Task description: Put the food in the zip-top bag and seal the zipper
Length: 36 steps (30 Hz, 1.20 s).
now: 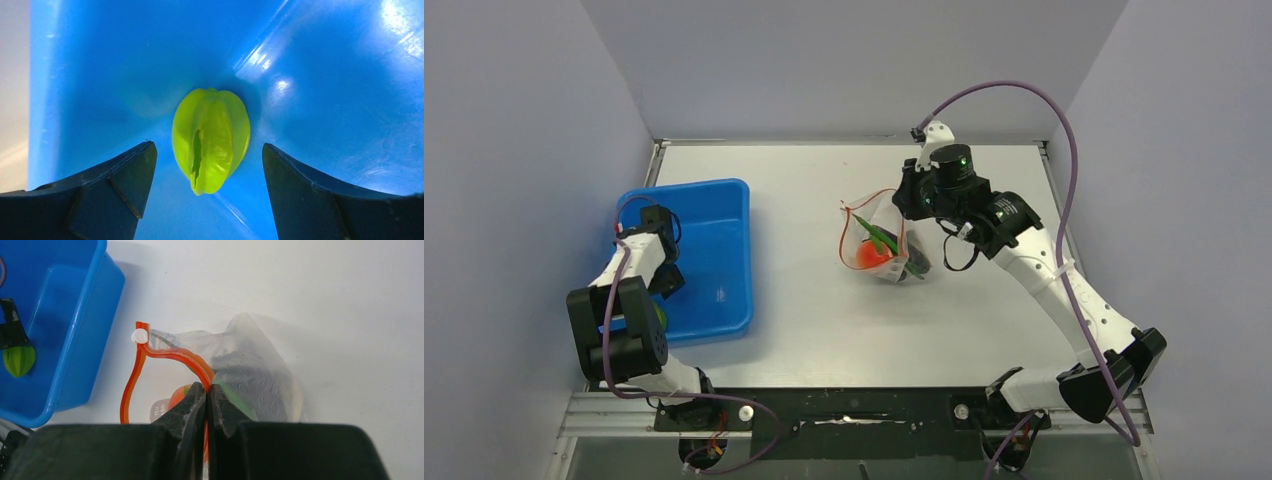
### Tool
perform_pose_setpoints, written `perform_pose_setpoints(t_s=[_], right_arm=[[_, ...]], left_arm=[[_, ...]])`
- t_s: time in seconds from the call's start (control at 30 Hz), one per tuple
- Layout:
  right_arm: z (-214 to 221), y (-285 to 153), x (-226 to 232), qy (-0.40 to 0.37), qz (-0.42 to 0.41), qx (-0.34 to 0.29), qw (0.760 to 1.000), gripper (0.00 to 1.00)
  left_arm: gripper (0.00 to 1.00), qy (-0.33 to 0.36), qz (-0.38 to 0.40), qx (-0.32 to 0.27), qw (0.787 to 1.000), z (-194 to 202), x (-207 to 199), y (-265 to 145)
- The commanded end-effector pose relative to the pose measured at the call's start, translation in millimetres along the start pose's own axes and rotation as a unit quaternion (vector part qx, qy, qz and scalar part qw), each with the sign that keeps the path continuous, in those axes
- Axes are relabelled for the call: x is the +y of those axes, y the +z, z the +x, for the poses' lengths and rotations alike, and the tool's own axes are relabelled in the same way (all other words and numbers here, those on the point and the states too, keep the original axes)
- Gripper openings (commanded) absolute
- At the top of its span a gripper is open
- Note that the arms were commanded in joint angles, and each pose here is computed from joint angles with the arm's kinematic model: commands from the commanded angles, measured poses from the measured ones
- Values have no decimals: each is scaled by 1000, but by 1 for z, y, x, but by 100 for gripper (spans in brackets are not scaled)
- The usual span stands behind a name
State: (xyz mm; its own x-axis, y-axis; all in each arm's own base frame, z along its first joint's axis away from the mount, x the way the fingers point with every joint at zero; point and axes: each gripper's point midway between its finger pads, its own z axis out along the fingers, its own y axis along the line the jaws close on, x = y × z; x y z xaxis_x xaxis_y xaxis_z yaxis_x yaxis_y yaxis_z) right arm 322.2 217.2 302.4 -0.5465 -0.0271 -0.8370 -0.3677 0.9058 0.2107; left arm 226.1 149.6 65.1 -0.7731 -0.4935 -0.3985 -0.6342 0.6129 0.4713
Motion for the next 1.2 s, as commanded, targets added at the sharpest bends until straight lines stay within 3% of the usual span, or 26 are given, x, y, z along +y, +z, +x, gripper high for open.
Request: perform_pose_setpoints(t_s=[0.0,0.37,0.67,1.17], right_arm=[[-38,-12,6,0,-10,-60,998,0],[-40,-12,-2,3,3,-64,998,0],[-45,-12,-6,5,11,-70,997,0],[-43,-13,-9,21,23,-60,998,0]], left_arm=[[76,7,27,-3,1000,-7,-12,2],[66,25,32,21,999,-5,-11,18],[46,9,79,-8,997,-23,-23,6],[43,-8,125,-46,991,-47,-44,-34]])
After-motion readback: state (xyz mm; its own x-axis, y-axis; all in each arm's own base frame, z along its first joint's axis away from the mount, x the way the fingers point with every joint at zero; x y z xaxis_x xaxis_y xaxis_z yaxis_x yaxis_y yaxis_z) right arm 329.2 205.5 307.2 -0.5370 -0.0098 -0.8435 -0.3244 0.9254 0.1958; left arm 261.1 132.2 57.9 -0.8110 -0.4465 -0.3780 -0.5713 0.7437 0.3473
